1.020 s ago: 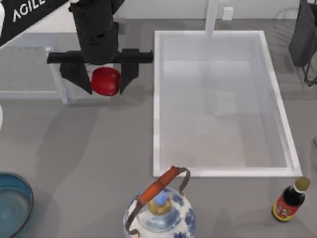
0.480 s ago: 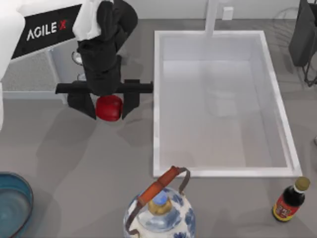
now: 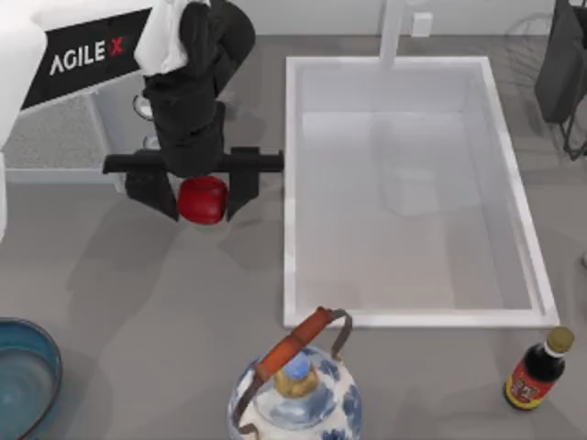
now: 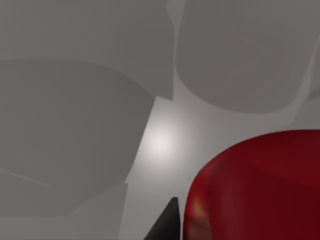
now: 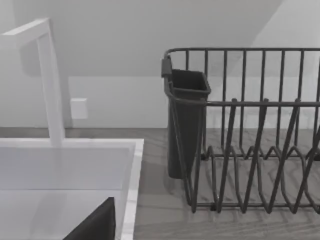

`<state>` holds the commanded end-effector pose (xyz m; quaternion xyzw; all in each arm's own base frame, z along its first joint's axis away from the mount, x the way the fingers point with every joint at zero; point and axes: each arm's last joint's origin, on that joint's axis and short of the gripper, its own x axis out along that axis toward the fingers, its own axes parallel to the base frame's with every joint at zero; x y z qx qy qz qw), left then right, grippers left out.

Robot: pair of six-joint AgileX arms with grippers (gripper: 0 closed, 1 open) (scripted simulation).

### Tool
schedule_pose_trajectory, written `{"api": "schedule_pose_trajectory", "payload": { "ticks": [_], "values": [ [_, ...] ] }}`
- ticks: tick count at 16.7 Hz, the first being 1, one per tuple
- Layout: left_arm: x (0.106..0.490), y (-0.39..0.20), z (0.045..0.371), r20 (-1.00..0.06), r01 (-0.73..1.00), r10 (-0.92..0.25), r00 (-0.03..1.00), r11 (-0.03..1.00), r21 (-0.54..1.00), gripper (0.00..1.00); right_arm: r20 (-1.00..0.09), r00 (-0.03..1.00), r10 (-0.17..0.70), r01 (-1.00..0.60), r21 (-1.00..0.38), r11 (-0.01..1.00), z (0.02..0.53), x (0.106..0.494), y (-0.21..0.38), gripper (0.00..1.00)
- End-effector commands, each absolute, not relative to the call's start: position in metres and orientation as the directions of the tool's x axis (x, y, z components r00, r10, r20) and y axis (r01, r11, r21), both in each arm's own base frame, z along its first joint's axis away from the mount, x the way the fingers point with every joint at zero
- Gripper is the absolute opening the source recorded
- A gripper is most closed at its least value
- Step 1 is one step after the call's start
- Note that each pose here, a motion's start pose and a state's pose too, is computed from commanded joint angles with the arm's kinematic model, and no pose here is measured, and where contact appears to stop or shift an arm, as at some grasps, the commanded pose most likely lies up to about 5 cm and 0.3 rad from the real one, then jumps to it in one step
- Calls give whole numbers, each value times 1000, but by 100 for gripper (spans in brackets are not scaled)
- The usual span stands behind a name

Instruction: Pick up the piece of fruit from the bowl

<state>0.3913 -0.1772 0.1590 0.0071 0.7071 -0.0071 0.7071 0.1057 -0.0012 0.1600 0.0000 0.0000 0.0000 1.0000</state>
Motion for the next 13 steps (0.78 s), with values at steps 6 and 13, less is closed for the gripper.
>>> {"api": "schedule_pose_trajectory", "payload": {
  "ticks": [6,13],
  "values": [
    [391,-177,159,-1000,20,0,0,1000,0,90,0,1000,0,0,0,1000,160,106,-1,100],
    [391,-177,159,-1000,20,0,0,1000,0,100,0,1000,0,0,0,1000,160,106,-1,100]
  ]
}}
